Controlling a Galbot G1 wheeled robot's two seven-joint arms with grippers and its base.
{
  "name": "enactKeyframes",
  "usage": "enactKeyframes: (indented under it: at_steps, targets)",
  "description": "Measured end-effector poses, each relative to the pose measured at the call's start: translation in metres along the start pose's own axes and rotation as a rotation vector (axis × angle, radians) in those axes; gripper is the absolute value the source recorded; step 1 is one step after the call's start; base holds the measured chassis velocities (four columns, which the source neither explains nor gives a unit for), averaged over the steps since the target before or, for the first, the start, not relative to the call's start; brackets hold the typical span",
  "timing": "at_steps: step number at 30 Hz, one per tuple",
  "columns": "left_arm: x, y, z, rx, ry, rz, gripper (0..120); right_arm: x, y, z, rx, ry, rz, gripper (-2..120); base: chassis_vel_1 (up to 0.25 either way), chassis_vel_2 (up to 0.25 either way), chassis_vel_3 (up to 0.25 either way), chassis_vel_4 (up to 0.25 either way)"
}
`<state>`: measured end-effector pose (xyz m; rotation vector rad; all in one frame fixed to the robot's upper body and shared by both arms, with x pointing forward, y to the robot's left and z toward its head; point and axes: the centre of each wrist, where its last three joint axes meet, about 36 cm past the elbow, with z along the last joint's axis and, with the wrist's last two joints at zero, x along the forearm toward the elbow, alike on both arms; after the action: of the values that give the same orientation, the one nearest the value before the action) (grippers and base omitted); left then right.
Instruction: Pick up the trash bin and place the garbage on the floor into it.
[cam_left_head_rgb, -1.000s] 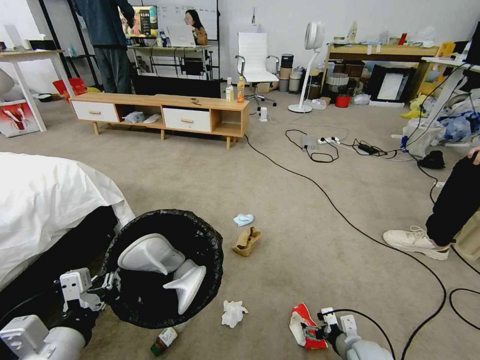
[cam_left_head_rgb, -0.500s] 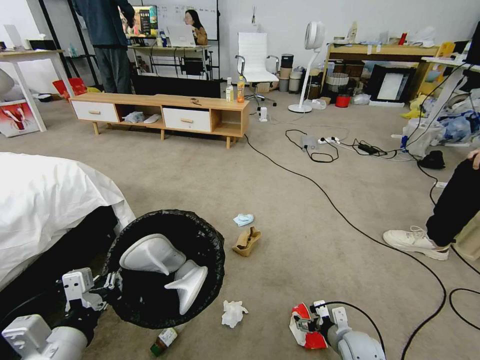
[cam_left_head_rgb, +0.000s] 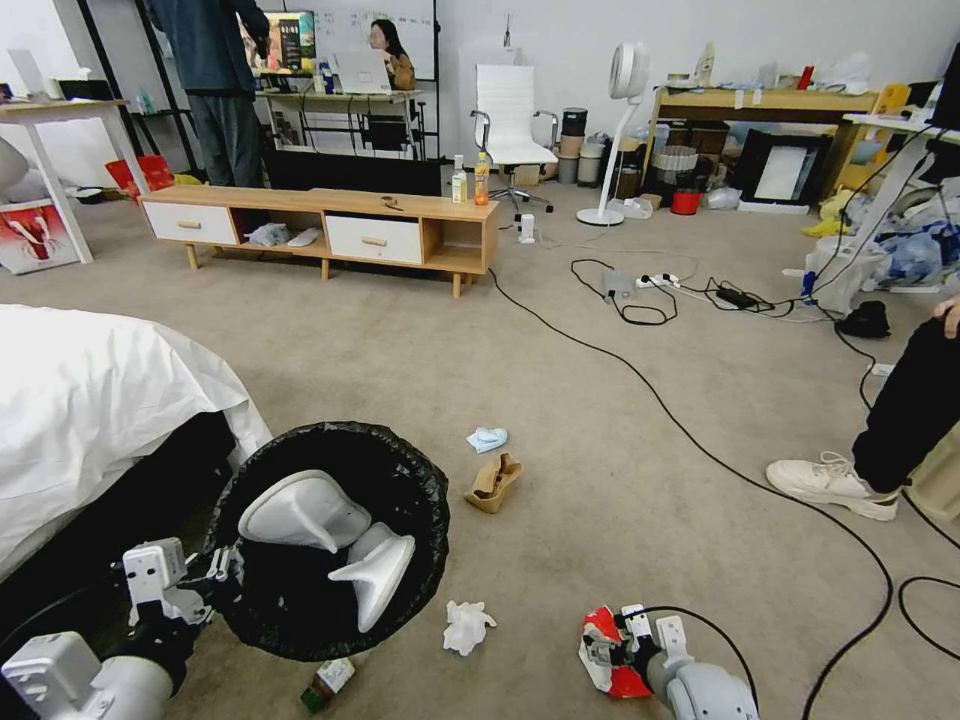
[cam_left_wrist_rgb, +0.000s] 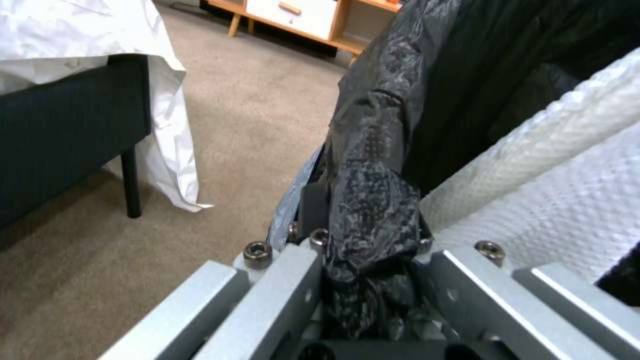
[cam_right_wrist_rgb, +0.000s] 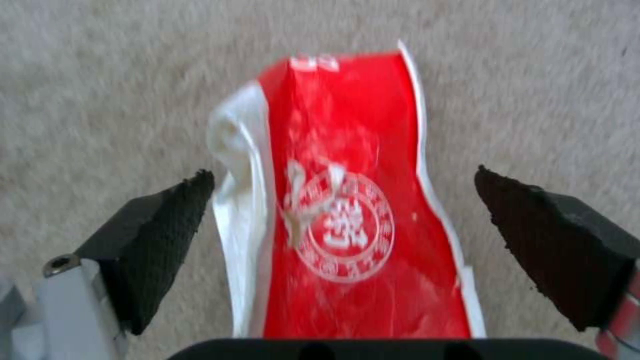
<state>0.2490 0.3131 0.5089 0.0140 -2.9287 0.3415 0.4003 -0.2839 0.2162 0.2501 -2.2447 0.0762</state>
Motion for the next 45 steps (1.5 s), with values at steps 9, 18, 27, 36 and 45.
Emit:
enactKeyframes:
  at_steps: [9, 18, 27, 36, 45]
  targets:
    - [0.0, -0.001, 0.0, 0.0, 0.0, -0.001, 2, 0.0, -0.001, 0.018, 0.024, 0.014, 0.02, 65, 0.0, 0.0, 0.0, 0.0]
    - [-0.001, -0.001, -0.001, 0.0, -0.005, 0.001, 2, 0.002, -0.006, 0.022, 0.024, 0.009, 0.033, 32, 0.0, 0.0, 0.0, 0.0]
    - [-0.002, 0.0, -0.001, 0.001, -0.007, 0.0, 2, 0.0, -0.008, 0.02, 0.026, 0.0, 0.043, 4, 0.0, 0.0, 0.0, 0.0]
    - [-0.002, 0.0, 0.0, 0.002, -0.008, -0.001, 2, -0.001, -0.007, 0.017, 0.028, -0.014, 0.047, 1, 0.0, 0.0, 0.0, 0.0]
    - [-0.003, 0.001, -0.001, 0.001, -0.01, 0.002, 2, 0.037, -0.027, -0.017, 0.079, -0.183, 0.117, 1, 0.0, 0.0, 0.0, 0.0]
